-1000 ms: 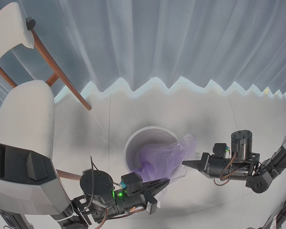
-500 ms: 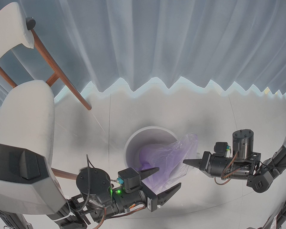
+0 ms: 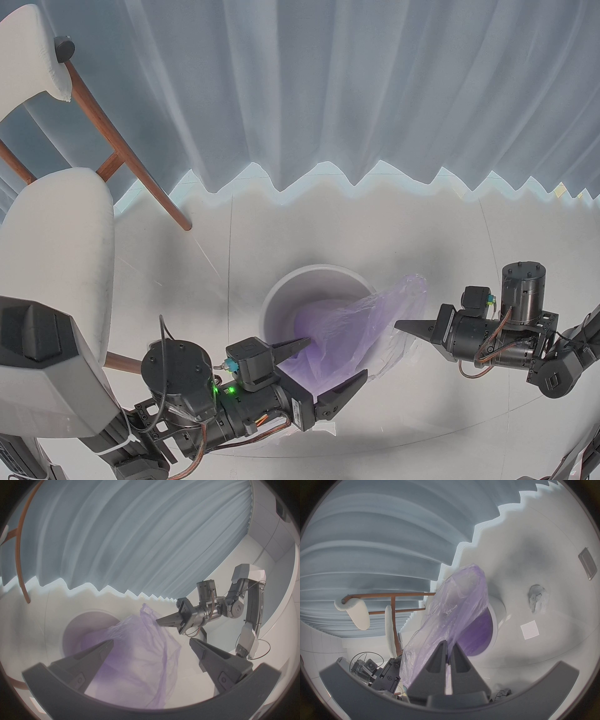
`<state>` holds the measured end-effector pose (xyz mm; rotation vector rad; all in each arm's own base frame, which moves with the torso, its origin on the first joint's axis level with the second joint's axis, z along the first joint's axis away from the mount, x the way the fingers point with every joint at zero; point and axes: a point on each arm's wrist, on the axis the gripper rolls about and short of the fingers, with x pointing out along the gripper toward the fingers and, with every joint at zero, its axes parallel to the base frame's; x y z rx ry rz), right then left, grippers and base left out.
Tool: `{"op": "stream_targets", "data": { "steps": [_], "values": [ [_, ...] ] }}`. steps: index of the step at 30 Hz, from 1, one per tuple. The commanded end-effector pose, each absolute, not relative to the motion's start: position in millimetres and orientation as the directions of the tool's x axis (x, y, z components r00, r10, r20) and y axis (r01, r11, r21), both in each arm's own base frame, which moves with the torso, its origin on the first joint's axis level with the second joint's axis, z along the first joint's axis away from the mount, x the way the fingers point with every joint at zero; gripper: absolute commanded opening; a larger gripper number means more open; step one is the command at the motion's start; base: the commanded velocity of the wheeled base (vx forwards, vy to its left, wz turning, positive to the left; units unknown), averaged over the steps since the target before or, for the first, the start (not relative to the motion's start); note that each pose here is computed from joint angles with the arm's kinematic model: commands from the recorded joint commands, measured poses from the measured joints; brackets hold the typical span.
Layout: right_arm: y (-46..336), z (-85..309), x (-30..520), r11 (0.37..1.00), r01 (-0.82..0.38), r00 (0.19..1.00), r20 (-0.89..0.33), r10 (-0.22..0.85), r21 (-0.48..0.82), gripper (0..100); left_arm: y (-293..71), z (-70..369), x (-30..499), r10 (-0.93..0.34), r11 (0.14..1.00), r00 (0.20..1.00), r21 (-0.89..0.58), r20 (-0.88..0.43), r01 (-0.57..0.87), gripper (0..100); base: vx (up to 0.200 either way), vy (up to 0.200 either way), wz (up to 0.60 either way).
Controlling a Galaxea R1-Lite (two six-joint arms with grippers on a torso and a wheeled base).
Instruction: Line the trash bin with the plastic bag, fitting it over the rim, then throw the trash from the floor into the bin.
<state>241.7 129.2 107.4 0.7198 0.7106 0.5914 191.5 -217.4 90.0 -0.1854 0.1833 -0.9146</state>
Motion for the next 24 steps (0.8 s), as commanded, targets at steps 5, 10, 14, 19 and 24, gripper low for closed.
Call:
{"op": "stream_targets", "data": {
  "steps": [5,10,14,19,24],
  "values": [
    [129,108,241,0.614,-0.236,0.619,-0.370,0.693,0.753,0,-193,76,200,-0.748,0.663,0.646,-0.164,-0.152,0.730,100,0.000,0.000,0.00],
    [129,107,241,0.615,-0.234,0.618,-0.373,0.692,0.753,0,-192,67,204,-0.731,0.682,0.656,-0.165,-0.187,0.713,0,0.000,0.000,0.00],
    [128,107,240,0.615,-0.235,0.618,-0.373,0.692,0.752,0,-194,63,212,-0.721,0.693,0.669,-0.164,-0.181,0.702,0,0.000,0.000,0.00],
    [129,105,242,0.617,-0.230,0.616,-0.378,0.691,0.753,0,-197,67,216,-0.722,0.692,0.673,-0.169,-0.163,0.702,0,0.000,0.000,0.00],
    [129,103,242,0.619,-0.228,0.613,-0.383,0.691,0.752,0,-204,80,236,-0.679,0.727,0.730,-0.217,-0.078,0.652,0,0.000,0.000,0.00]
  ]
}}
